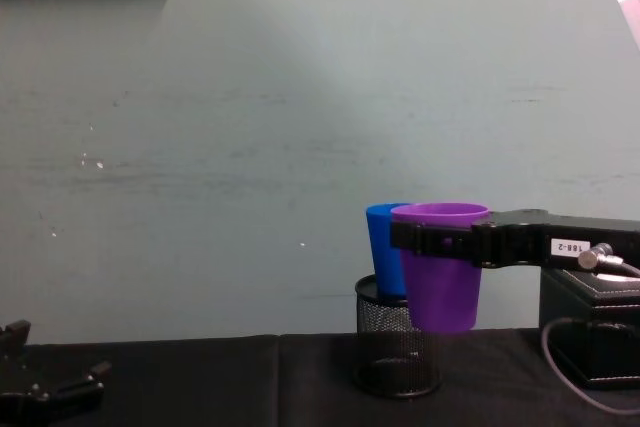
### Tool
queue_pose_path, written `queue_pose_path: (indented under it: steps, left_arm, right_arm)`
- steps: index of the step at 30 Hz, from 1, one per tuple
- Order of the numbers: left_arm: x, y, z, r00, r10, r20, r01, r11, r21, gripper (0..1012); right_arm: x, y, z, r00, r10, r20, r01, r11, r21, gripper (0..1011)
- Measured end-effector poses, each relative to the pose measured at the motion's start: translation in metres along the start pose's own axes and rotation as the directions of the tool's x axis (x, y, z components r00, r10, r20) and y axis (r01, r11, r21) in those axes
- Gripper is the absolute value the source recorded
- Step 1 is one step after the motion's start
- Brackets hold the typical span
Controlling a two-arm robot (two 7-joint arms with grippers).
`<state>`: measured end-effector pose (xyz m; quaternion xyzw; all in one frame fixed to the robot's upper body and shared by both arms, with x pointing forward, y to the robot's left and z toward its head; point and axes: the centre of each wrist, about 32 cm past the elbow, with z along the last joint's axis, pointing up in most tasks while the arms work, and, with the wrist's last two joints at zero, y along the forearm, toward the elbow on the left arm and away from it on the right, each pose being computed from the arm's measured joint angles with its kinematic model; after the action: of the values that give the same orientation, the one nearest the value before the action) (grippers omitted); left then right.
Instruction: Pick up one cup with a gripper and tap it against the other cup.
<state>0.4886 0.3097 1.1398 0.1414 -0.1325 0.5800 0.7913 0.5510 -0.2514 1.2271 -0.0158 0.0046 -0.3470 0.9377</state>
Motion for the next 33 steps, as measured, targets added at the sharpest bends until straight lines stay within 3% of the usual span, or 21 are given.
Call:
queue_pose_path:
  steps: [33]
  left_arm:
    - [0.0000,0.0000,0.0000,1.0000,0.000,0.000,0.000,1.0000,0.000,1000]
  right_arm:
    - [0.0000,0.0000,0.0000,1.000,0.000,0.000,0.000,1.000,0.000,748]
